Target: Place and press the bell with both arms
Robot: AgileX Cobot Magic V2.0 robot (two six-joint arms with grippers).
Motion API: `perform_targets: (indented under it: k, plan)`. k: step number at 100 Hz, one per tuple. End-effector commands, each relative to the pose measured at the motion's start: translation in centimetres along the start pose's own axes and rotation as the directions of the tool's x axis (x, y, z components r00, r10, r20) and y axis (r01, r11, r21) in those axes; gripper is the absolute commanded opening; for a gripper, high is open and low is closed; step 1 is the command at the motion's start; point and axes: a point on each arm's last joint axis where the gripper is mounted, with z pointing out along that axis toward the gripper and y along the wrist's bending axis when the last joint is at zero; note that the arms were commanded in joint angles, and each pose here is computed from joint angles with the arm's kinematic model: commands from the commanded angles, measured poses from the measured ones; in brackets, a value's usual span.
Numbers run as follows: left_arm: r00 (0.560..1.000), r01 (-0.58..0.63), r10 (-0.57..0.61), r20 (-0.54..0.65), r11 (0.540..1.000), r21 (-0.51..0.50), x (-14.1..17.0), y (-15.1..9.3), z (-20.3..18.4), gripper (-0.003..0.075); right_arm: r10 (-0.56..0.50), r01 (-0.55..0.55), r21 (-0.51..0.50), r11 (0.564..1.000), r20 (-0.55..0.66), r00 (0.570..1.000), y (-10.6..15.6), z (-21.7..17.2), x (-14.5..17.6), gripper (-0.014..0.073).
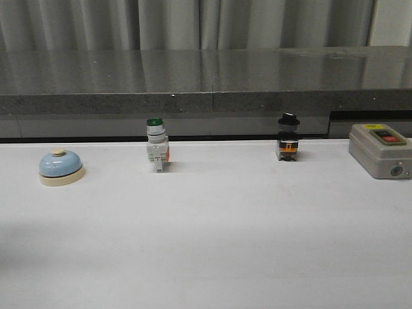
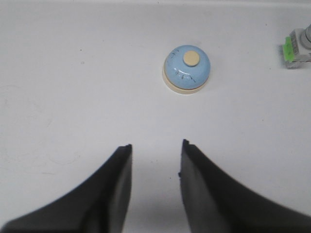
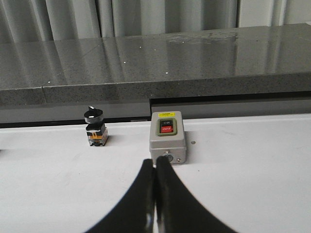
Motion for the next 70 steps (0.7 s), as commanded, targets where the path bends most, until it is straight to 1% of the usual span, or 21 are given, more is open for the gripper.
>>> perform_targets:
  k: [1, 8, 16, 26, 36, 41, 58, 70]
  plan:
    - [0.996, 0.001, -0.001, 0.088, 1.000, 0.005, -1.3, -0.1, -1.3, 0.0460, -0.008, 0.009, -0.003, 1.000, 0.124, 0.992, 0.1, -0.3, -1.6, -0.0064]
    - [0.996, -0.007, 0.007, 0.088, 1.000, -0.002, -1.3, 0.0, -1.3, 0.0575, -0.008, 0.009, -0.003, 1.000, 0.124, 0.992, 0.1, -0.3, -1.6, -0.0064]
    - [0.995, -0.008, 0.008, 0.097, 1.000, -0.003, -1.3, 0.0, -1.3, 0.0648, -0.008, 0.009, -0.003, 1.000, 0.124, 0.992, 0.1, -0.3, -1.6, -0.0064]
    - [0.992, -0.015, 0.015, 0.126, 1.000, -0.001, -1.6, -0.1, -1.4, 0.0654, -0.008, 0.009, -0.003, 1.000, 0.124, 0.992, 0.1, -0.3, -1.6, -0.0064]
    - [0.988, -0.080, 0.078, 0.134, 0.997, 0.008, -2.1, -0.7, -1.1, 0.0654, -0.008, 0.009, -0.003, 1.000, 0.124, 0.992, 0.1, -0.3, -1.6, -0.0064]
    - [0.987, -0.095, 0.091, 0.130, 0.995, 0.020, -2.5, -1.3, -0.7, 0.0654, -0.008, 0.009, -0.003, 1.000, 0.124, 0.992, 0.1, -0.3, -1.6, -0.0064]
    - [0.983, -0.153, 0.146, 0.111, 0.986, 0.060, -4.4, -3.5, 1.7, 0.0654, -0.008, 0.009, -0.003, 1.000, 0.124, 0.992, 0.1, -0.3, -1.6, -0.0064]
    - [0.979, -0.187, 0.181, 0.092, 0.980, 0.069, -6.1, -4.5, 4.1, 0.0654, -0.008, 0.009, -0.003, 1.000, 0.124, 0.992, 0.1, -0.3, -1.6, -0.0064]
